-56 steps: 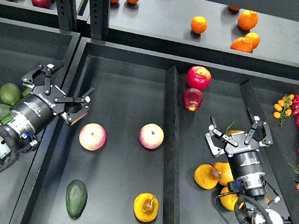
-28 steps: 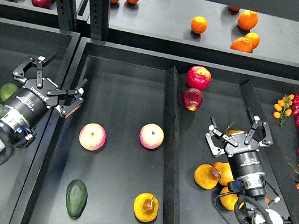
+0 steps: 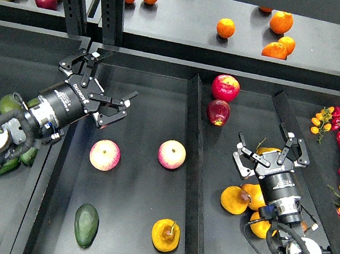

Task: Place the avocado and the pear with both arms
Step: 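Move the left gripper over the dark green avocado near the robot, then lower the open left gripper down onto the avocado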

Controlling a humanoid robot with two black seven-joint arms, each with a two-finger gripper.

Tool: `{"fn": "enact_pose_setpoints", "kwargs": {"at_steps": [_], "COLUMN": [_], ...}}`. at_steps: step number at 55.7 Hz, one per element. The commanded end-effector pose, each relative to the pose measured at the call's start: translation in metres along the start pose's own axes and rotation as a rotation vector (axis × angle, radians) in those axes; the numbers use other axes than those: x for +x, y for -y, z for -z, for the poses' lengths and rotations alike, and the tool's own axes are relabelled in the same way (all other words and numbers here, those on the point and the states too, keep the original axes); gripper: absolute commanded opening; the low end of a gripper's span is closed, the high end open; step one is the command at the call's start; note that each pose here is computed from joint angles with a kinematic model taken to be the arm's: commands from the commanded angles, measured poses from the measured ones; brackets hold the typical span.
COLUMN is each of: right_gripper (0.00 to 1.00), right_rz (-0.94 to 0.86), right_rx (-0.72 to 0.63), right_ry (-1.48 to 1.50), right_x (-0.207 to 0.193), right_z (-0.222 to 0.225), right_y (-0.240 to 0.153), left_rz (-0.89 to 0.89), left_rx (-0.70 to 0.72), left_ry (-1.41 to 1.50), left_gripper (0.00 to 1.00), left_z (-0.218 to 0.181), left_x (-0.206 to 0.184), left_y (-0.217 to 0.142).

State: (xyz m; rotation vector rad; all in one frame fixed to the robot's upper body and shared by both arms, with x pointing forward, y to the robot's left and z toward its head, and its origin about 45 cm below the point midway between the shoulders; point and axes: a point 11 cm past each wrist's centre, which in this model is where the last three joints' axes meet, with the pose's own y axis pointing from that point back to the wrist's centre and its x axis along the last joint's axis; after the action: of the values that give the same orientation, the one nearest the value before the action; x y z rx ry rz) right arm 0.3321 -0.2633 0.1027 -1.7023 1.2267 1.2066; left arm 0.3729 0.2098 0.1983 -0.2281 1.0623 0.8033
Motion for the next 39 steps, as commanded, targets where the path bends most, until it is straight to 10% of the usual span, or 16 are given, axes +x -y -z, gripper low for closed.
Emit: {"fn": "enact_pose_setpoints", "kwargs": {"at_steps": [1, 39], "right_gripper": [1.0, 1.0], "right_rz": [0.001, -0.008], "right_rx": [0.001, 0.027], "right_ry": [0.001, 0.004], "right_x": [0.0, 0.002], "right_z": [0.0, 0.009], "right_y": [0.0, 0.0], "left_rz": [-0.083, -0.12], "left_rx": [0.133, 0.798], "left_ry": [0.135, 0.666], "left_gripper": [1.0, 0.99], "left_z": [-0.019, 0.058], "left_x": [-0.001, 0.025], "left_y": [-0.009, -0.014]}}
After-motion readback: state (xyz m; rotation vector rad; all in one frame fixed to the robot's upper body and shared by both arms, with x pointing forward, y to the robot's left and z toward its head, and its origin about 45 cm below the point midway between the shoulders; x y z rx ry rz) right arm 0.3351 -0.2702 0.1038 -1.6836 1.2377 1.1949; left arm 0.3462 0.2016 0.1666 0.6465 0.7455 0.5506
